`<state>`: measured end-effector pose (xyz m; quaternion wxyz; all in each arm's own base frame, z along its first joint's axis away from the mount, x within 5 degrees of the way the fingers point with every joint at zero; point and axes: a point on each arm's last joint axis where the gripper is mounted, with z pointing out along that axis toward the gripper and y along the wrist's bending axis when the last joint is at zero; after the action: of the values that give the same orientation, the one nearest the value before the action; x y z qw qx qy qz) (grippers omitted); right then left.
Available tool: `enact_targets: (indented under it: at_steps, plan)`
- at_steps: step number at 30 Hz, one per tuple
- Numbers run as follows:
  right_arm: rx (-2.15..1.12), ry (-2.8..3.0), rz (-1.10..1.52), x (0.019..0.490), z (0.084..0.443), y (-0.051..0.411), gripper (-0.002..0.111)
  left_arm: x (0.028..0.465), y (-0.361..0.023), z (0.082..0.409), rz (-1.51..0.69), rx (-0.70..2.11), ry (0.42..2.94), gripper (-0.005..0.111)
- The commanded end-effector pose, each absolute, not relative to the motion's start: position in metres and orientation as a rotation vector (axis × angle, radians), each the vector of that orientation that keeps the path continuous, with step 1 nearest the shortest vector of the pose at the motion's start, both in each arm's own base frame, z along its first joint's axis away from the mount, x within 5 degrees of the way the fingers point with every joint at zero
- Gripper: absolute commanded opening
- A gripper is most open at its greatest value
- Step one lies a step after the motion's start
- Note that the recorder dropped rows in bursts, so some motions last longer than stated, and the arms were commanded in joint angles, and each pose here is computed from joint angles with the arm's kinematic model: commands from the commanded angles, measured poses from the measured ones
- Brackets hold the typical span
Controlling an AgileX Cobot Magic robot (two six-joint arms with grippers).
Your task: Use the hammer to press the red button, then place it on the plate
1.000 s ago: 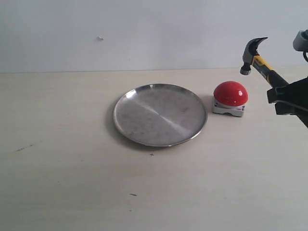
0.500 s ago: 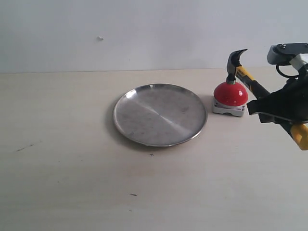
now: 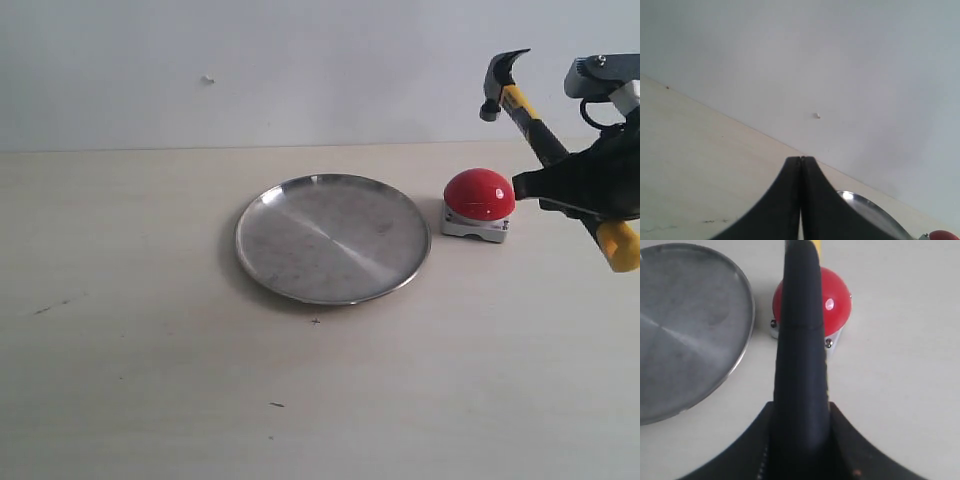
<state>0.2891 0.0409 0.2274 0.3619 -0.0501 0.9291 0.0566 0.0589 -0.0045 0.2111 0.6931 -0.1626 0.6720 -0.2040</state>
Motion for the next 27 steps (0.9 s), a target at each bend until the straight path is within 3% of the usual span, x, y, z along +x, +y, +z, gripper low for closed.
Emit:
enact_targets:
  at_steps: [1, 4, 6, 16, 21, 27]
  plan:
    - [-0.11, 2.35, 0.147, 0.298, 0.232, 0.041, 0.0, 0.059, -0.005, 0.21, -0.459, -0.363, 1.507, 0.0]
    - [-0.136, 2.599, 0.157, 0.302, 0.183, 0.044, 0.0, 0.059, -0.005, 0.21, -0.459, -0.363, 1.507, 0.0]
    - [-0.124, 2.6, 0.154, 0.307, 0.173, 0.045, 0.0, 0.059, -0.005, 0.21, -0.459, -0.363, 1.507, 0.0]
    - [-0.069, 2.301, 0.286, 0.297, 0.235, 0.073, 0.0, 0.059, -0.005, 0.21, -0.459, -0.363, 1.507, 0.0]
    - [0.026, 2.27, 0.444, 0.294, 0.234, 0.101, 0.0, 0.059, -0.005, 0.21, -0.459, -0.363, 1.507, 0.0]
    - [0.053, 2.136, 0.455, 0.293, 0.242, 0.126, 0.0, 0.059, -0.005, 0.21, -0.459, -0.363, 1.507, 0.0]
